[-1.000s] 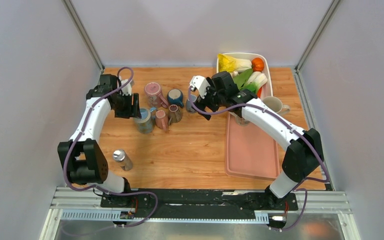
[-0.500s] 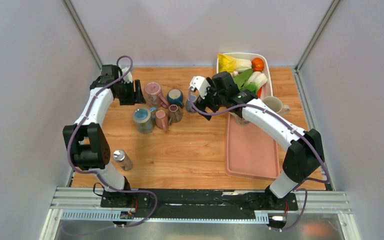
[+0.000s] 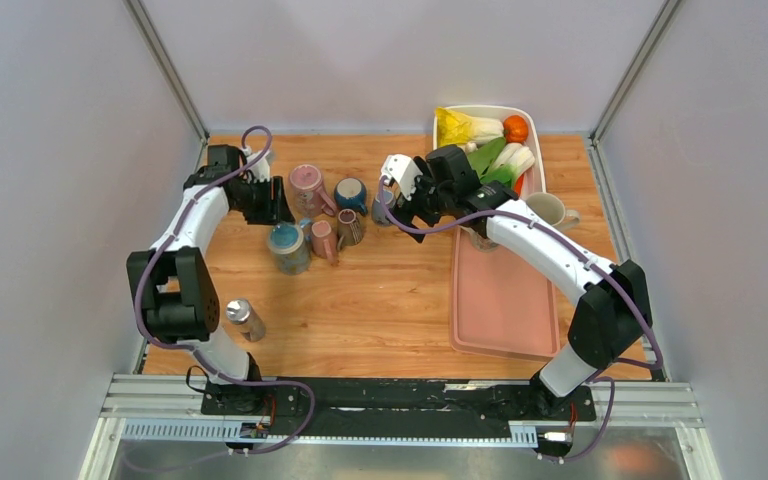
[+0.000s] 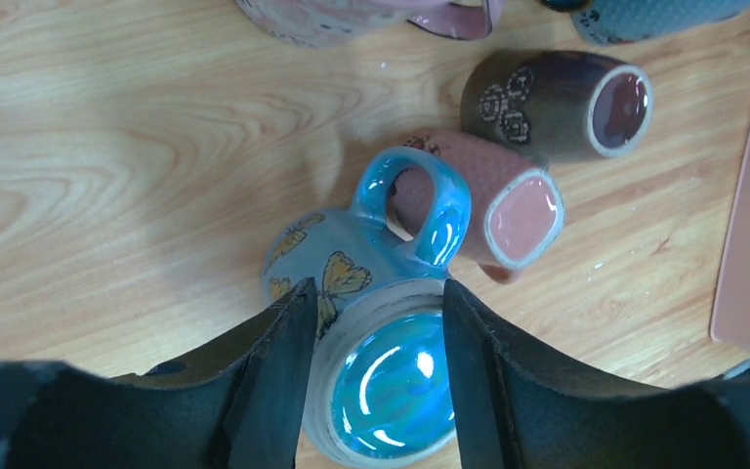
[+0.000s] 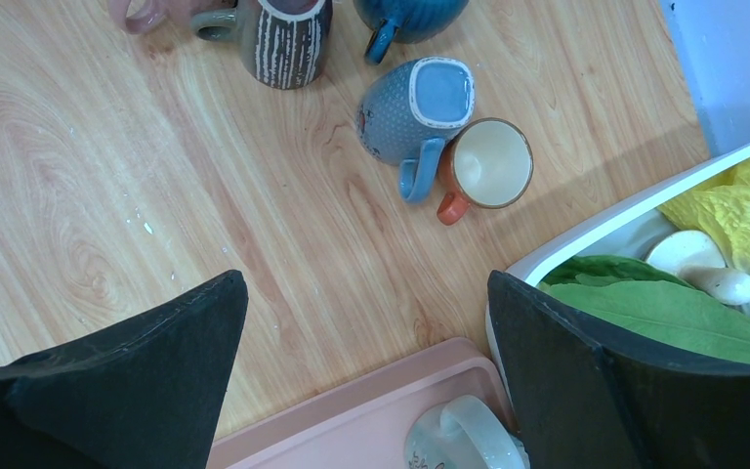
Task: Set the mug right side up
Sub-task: Move the cup to the center of the board.
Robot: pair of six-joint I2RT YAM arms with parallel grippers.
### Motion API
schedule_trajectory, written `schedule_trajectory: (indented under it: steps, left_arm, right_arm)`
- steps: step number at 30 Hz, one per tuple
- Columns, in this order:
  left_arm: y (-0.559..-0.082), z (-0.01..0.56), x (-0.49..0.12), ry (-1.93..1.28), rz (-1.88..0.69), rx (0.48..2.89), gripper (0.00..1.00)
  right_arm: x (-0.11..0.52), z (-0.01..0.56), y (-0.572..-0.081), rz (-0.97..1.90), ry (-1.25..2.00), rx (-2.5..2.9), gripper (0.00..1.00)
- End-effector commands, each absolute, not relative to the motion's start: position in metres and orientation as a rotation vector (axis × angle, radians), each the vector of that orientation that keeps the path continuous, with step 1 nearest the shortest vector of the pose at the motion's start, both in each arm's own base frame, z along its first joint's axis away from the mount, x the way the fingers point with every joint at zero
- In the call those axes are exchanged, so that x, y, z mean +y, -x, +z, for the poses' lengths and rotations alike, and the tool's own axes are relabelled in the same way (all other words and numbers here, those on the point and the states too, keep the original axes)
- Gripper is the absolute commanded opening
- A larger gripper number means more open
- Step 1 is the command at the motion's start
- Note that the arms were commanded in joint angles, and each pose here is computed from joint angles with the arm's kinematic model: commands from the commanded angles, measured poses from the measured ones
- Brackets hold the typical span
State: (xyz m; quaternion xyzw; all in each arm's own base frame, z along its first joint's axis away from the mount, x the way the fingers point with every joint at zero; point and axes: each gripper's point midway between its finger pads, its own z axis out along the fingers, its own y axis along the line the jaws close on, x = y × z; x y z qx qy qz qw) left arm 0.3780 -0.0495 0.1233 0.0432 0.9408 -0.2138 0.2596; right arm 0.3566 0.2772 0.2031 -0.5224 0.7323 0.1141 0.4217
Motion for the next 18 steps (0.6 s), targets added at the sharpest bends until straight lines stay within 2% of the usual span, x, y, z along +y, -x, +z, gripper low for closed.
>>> schedule_trajectory:
  steps: [1,10,12,15,18]
  left_arm:
    - [-0.350,0.125,-0.049,-0.206,-0.571,2.555,0.56]
    - [-0.312,0.115,-0.052,-0.257,-0.581,2.576,0.55]
    - [-0.312,0.117,-0.046,-0.200,-0.522,2.583,0.58]
    - [-0.315,0.136,-0.035,-0.137,-0.428,2.550,0.71]
    - [-0.310,0.152,-0.037,-0.192,-0.462,2.485,0.77]
  right_arm:
    - [0.282,0.226,-0.360,0.278,1.295,1.762,1.00]
    - [0.285,0.218,-0.360,0.298,1.301,1.780,1.00]
    - [0.284,0.215,-0.359,0.300,1.303,1.785,1.00]
    - [0.283,0.214,-0.358,0.301,1.302,1.790,1.00]
    - [0.282,0.213,-0.356,0.298,1.304,1.792,1.00]
